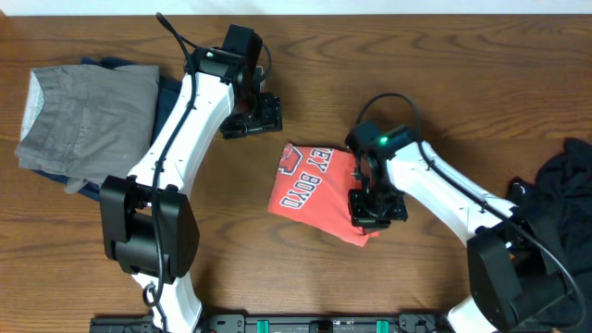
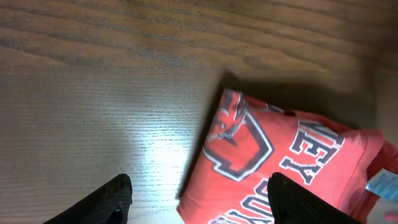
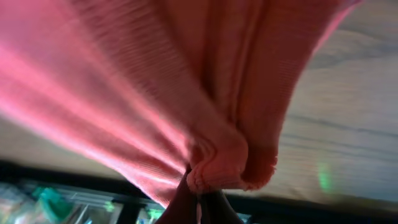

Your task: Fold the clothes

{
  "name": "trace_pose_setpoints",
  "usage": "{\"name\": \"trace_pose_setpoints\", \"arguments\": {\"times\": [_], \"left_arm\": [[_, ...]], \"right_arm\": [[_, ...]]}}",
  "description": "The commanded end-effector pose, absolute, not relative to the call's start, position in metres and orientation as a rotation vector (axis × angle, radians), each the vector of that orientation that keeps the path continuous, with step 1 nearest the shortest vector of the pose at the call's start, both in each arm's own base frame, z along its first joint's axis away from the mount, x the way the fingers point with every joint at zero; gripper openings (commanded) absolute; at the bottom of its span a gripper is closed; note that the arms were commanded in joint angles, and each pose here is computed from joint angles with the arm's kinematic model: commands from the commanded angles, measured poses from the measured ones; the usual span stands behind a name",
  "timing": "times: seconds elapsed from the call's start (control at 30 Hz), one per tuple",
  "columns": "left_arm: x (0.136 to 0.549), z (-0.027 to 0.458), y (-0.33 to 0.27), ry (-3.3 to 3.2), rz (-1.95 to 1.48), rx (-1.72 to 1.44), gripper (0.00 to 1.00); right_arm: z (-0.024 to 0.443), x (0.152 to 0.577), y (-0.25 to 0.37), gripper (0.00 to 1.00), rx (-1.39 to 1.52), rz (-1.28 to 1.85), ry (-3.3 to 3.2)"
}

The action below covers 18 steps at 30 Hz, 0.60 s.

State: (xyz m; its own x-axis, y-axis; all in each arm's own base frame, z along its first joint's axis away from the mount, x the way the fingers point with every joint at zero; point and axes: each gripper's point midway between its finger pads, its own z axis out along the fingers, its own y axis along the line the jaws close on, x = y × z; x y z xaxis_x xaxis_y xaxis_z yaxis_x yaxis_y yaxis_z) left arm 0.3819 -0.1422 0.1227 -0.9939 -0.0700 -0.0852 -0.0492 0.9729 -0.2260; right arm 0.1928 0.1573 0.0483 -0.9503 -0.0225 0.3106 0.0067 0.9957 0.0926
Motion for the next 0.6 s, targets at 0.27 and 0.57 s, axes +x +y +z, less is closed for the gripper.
{"name": "trace_pose_setpoints", "arguments": {"times": [0.27, 0.57], "left_arm": [[0.381, 0.116, -0.143, 3.05, -0.349, -0.071, 0.72], [0.38, 0.116, -0.144, 3.051, -0.35, -0.068, 0.72]], "right_arm": [[-0.001, 0.191, 0.13, 0.04, -0.208, 0.031, -2.92], [0.001, 0.258, 0.065, 0.07, -0.528, 0.369, -3.146]]}}
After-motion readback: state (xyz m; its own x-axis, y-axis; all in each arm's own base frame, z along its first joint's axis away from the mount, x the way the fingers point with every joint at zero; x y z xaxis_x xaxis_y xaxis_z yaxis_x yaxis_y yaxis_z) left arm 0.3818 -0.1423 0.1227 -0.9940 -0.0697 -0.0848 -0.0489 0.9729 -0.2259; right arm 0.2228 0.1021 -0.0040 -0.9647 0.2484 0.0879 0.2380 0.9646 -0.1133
